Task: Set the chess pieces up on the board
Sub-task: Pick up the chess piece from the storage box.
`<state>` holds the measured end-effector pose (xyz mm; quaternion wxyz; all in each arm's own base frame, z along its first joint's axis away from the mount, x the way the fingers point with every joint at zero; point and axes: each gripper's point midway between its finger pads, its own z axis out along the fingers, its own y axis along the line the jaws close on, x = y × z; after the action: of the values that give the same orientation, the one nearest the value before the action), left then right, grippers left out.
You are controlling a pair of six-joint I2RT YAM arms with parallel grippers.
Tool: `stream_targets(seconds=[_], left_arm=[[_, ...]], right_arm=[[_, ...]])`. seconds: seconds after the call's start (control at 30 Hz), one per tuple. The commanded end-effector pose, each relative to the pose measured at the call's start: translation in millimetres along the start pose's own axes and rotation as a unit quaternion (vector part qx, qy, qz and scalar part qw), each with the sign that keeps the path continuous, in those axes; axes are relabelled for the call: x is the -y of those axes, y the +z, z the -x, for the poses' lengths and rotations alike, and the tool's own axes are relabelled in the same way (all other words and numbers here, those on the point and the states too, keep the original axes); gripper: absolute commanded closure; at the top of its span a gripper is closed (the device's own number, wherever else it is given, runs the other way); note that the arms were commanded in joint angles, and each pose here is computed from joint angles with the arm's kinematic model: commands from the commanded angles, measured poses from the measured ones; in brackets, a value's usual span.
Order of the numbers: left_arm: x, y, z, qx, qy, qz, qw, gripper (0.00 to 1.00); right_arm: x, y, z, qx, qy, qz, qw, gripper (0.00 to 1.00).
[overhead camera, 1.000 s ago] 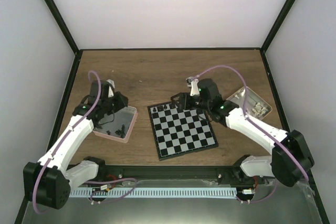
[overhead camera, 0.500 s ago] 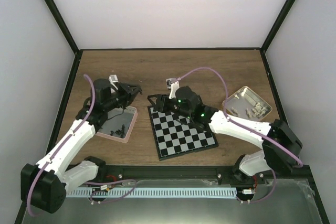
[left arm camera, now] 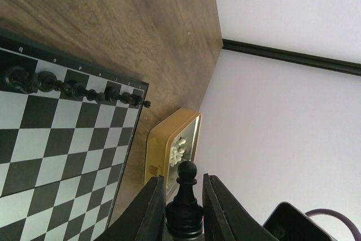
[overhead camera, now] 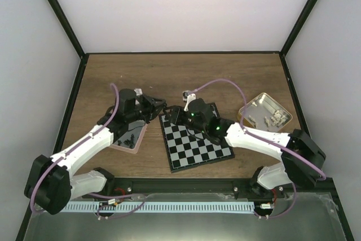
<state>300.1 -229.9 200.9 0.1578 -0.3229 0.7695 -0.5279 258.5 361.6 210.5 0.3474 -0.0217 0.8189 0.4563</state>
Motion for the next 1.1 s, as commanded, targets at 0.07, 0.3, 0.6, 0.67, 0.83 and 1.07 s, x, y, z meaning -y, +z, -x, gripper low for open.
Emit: stream_targets(seconds=[0.07, 0.3, 0.6, 0.67, 0.83, 1.07], left_arm=[[5, 3, -6, -0.004, -0.019, -0.018, 1.0, 0.8], [-3, 2, -8, -0.005, -0.028, -0.013, 0.999, 0.8], [-6, 1, -11, -0.011, -0.035, -0.013, 0.999, 0.8], [-6, 1, -12, -0.012, -0.036, -0.013, 0.999, 0.8], [-9, 1, -13, -0.016, -0.04, -0.011, 0.999, 0.8], [-7, 3, -15, -0.023, -0.041, -0.017, 0.999, 0.8]], right_arm=[[1, -6, 3, 0.013, 0.029, -0.004, 0.999, 0.64], [-4, -7, 9, 0.023, 0.027, 0.003, 0.999, 0.73], [-5, -1, 14, 0.031, 0.021, -0.005, 0.999, 0.74], [-5, 0, 14, 0.029, 0.021, -0.006, 0.999, 0.75], [-6, 2, 13, 0.027, 0.021, -0.001, 0.999, 0.78], [-6, 9, 9, 0.013, 0.017, -0.005, 1.0, 0.77]])
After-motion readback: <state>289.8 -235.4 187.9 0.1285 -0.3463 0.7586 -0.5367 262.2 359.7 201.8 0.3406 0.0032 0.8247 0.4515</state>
